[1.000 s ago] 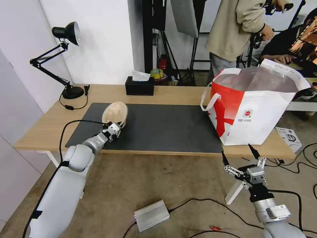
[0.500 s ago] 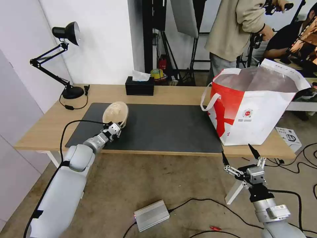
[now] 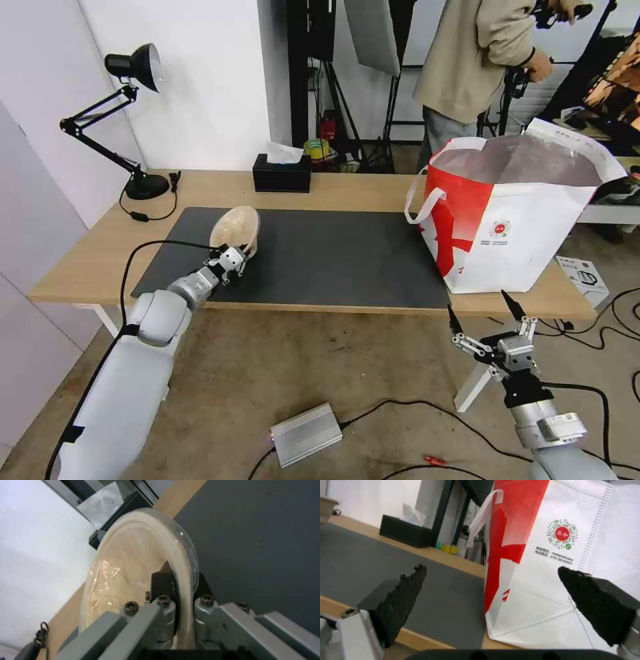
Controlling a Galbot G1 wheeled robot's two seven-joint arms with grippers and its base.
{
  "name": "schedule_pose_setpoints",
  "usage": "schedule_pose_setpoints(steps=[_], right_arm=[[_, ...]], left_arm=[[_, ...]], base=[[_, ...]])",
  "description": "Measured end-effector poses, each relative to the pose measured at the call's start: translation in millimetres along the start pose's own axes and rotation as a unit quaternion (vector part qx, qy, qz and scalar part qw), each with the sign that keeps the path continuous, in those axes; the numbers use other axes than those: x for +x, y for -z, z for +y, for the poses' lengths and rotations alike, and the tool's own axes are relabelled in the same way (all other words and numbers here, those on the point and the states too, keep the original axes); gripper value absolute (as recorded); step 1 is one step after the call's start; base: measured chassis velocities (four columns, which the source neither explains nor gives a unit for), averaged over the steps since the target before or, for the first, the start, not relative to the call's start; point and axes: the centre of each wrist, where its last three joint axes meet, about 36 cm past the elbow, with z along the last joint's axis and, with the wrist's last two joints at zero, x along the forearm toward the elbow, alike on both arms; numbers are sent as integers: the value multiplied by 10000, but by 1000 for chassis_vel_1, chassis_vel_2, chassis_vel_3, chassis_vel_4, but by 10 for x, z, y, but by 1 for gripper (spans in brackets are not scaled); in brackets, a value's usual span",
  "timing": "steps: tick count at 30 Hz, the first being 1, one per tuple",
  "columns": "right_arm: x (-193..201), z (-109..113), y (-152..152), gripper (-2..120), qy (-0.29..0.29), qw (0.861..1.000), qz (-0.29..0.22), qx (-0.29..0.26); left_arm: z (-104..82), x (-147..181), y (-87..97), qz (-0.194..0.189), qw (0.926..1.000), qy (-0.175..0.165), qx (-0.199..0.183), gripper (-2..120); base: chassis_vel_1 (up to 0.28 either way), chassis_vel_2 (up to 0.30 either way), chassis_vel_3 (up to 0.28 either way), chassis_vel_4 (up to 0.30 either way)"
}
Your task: Pick up the trash from the table and place it into the takeout bag.
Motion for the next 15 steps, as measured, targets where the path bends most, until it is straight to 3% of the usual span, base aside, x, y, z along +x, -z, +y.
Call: schedule_pose_setpoints(steps=[15], right_arm=[[0,0,0,100,0,10000,0,0]], left_arm=[[137,110,93,-90,9998,133,-145,1]], base=[[0,0,0,0]])
